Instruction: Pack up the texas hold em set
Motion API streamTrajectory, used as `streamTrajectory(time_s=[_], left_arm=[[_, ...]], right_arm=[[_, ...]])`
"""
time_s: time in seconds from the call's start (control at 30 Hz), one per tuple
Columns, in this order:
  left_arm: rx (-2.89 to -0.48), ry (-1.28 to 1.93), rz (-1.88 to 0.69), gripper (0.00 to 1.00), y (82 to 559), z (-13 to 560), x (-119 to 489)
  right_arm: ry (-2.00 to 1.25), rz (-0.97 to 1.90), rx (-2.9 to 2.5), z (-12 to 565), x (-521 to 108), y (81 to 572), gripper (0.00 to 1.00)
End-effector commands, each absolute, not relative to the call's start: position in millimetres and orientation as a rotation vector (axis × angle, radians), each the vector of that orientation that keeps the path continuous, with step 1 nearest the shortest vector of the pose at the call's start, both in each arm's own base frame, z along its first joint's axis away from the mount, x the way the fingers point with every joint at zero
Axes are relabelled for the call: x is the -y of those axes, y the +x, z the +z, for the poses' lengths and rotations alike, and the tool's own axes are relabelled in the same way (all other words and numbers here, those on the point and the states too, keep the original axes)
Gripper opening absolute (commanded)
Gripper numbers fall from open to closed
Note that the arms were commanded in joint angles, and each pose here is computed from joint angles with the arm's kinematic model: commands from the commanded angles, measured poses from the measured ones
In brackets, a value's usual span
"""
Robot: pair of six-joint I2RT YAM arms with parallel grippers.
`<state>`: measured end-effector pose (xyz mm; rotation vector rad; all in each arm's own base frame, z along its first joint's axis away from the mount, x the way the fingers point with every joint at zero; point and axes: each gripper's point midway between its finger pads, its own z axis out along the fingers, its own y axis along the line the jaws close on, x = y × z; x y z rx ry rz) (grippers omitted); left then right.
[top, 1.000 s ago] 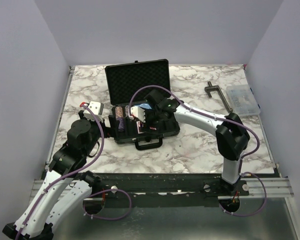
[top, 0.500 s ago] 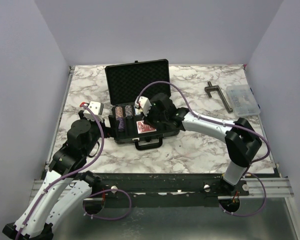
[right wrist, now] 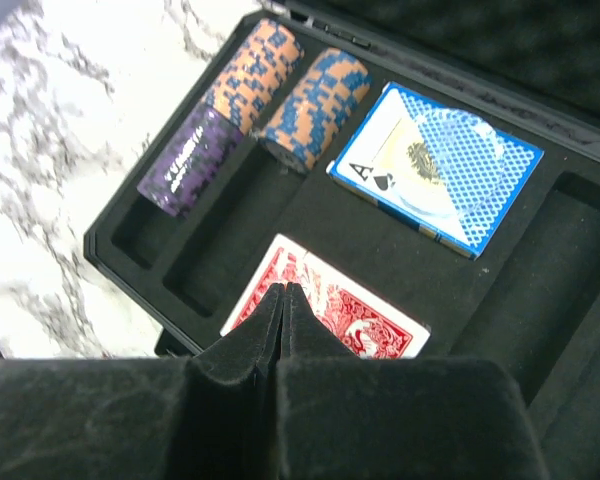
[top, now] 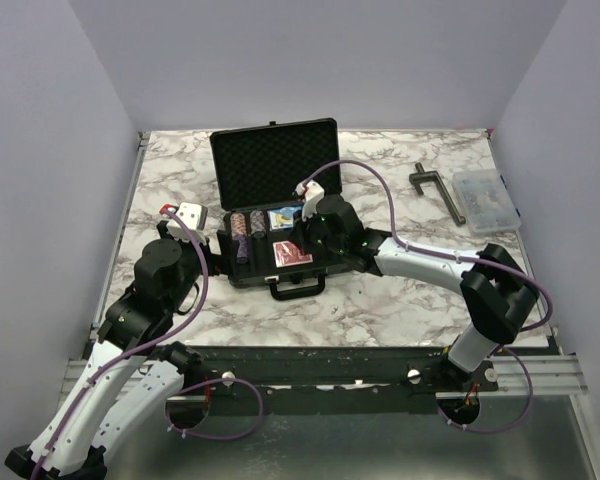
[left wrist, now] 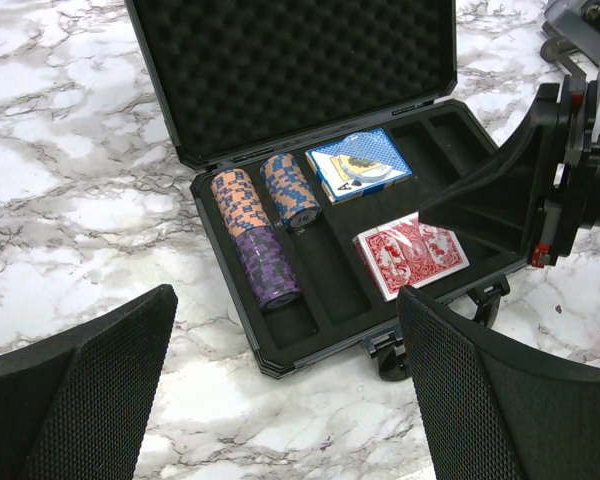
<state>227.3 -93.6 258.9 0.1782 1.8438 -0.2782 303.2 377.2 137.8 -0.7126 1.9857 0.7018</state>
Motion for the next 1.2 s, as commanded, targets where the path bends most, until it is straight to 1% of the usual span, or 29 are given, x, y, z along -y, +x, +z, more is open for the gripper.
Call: streamTrajectory(time_s=[0.0,0.23,0.43,0.63,0.87,1.03,1.17], left_arm=[[-1.845,0.192,-0.276,0.91,227.7,255.7,94.5],[-1.844,0.19,-0.274,0.91,227.9,255.9,93.9],[-1.842,0.191,-0.274,0.91,227.6,256.4,93.7],[-1.841,0.19,-0.274,0.91,227.5,256.6,93.6],[-1.835,0.19,-0.281,0.91,226.8,258.5,94.1],[-1.843,0.192,-0.277,0.91,227.6,256.3,94.3],[-1.842,0.191,-0.273,0.91,227.8,256.4,93.8]], right_arm=[[-0.543,0.733,-1.925,160.5,-383.1,315.2,0.01],[-0.476,0.673,-1.924,148.4,-379.8,329.2,0.01],[-0.459,0.635,-1.99,112.6,-375.5,329.5,0.01],[-0.466,0.586,-2.116,58.0,-352.1,306.5,0.01],[-0.455,0.584,-2.195,22.3,-329.5,270.7,0.01],[-0.464,0.587,-2.206,13.4,-329.9,265.1,0.01],[-0.478,0.58,-2.18,24.3,-333.3,269.6,0.01]])
